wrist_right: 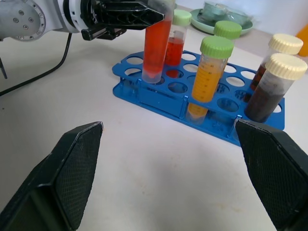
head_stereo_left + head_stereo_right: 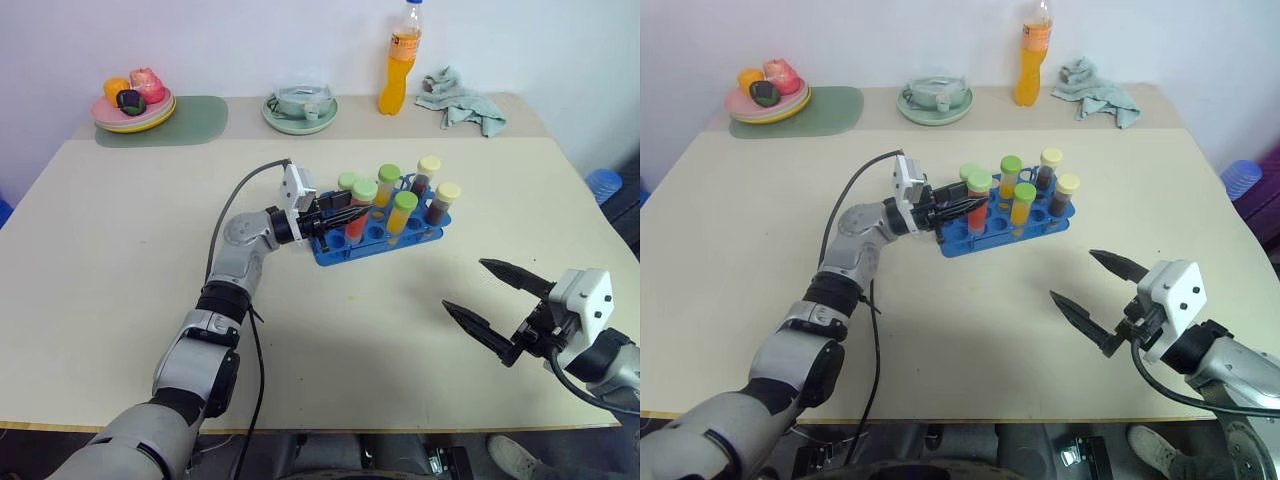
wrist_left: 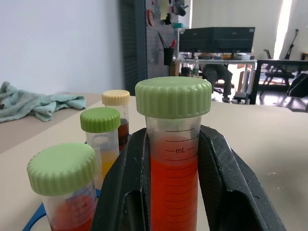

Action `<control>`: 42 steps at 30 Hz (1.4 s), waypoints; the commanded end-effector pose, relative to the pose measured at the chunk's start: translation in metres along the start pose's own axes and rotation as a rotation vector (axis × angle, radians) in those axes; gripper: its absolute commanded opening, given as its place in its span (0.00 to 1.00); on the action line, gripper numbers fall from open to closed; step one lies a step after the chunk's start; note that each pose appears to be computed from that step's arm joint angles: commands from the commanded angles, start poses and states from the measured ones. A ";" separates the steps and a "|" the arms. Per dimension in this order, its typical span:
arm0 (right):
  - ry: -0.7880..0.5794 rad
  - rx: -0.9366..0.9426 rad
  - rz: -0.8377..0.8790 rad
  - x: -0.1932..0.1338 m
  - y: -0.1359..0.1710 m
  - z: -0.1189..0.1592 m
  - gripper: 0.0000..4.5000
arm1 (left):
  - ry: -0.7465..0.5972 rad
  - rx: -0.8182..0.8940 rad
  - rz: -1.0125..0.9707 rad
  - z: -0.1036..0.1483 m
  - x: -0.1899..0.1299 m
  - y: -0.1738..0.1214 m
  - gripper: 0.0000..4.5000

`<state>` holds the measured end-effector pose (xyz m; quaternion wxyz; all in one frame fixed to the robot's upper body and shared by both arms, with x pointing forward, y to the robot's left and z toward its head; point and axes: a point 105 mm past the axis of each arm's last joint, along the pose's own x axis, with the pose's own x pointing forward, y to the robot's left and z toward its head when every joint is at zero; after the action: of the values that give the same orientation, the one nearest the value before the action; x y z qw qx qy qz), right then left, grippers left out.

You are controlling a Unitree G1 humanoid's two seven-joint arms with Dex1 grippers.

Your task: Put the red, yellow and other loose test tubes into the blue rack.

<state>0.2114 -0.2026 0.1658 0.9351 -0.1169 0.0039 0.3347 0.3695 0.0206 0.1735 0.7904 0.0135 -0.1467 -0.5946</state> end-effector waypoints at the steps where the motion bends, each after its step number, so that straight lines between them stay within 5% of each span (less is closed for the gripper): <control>1: -0.019 -0.019 0.006 0.002 0.001 0.005 1.00 | 0.044 -0.032 0.009 -0.016 -0.002 -0.003 0.16; 42: -0.030 -0.058 0.010 0.010 -0.004 0.007 1.00 | 0.062 -0.007 0.074 -0.021 0.004 0.003 0.16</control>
<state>0.2216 -0.1998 0.1680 0.9319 -0.1314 -0.0049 0.3381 0.3725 0.0061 0.1694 0.7995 0.0180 -0.1512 -0.5810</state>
